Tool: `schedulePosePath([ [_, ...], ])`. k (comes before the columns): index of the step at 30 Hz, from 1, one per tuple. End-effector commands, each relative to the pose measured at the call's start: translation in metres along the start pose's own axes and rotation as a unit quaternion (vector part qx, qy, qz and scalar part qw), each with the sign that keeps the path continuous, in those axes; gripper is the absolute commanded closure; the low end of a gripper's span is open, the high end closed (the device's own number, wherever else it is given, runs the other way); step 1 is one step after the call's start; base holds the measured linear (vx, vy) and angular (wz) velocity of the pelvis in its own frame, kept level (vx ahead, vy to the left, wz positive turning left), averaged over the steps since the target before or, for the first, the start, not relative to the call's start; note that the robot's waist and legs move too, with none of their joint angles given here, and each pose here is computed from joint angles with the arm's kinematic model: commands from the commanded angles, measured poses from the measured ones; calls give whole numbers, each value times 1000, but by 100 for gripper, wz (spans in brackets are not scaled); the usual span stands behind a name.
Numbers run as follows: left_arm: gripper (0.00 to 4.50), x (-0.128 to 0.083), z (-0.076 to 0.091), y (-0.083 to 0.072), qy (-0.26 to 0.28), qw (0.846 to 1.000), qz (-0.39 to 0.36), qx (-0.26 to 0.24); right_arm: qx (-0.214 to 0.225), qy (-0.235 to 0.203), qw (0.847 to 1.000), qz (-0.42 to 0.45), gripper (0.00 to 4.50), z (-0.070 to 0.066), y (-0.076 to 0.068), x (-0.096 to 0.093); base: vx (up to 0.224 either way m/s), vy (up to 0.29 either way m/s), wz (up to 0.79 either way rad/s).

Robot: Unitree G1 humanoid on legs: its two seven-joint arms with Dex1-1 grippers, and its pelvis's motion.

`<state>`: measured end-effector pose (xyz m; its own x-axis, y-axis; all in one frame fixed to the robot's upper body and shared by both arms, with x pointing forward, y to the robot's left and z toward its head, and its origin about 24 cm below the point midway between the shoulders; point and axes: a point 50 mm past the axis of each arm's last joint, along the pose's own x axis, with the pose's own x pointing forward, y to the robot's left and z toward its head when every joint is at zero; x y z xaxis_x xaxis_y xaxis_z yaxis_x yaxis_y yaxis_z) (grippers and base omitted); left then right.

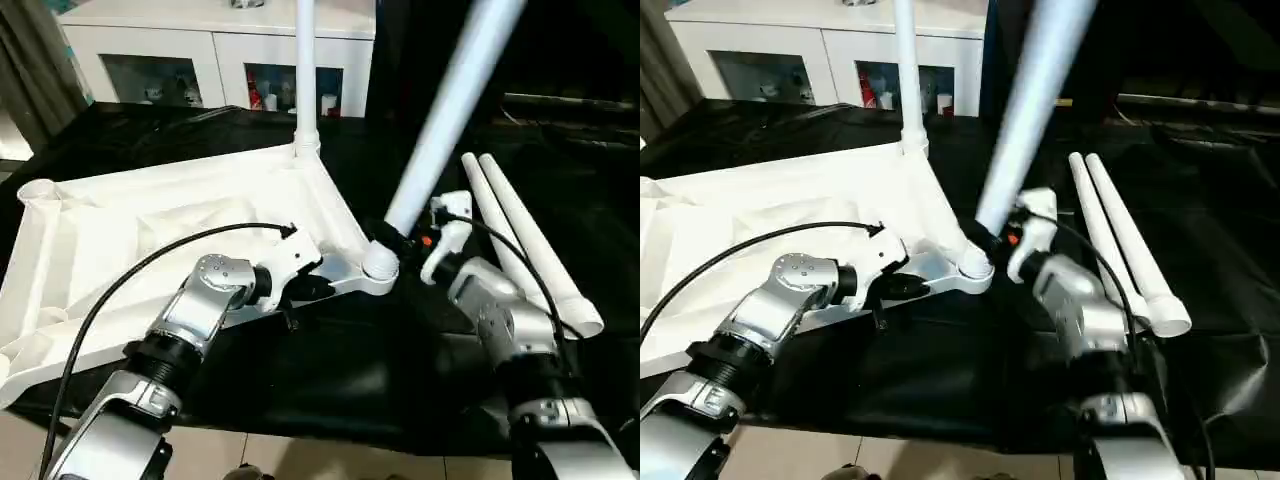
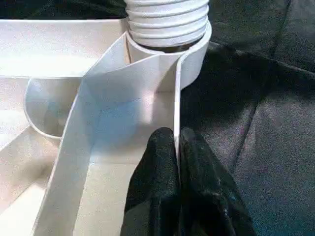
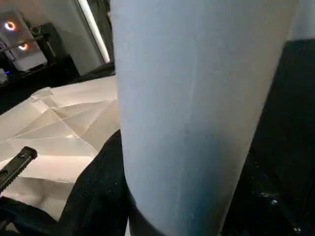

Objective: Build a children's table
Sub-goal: Insert table leg to table base

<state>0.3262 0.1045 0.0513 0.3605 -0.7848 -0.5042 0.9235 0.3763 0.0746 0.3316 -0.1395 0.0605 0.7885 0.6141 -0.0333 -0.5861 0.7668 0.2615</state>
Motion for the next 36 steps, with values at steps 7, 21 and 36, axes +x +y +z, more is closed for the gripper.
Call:
schedulePosePath([
  [7,450,-4,7,7,-28,999,16,2,-91,115,988,48,261,-19,9,0,0,0,0],
  [21,450,-4,8,8,-28,999,12,13,-60,151,985,61,261,-25,2,1,0,0,0],
  [36,450,-4,11,9,-31,999,14,17,-8,52,998,-26,262,-25,-10,-18,0,0,0],
])
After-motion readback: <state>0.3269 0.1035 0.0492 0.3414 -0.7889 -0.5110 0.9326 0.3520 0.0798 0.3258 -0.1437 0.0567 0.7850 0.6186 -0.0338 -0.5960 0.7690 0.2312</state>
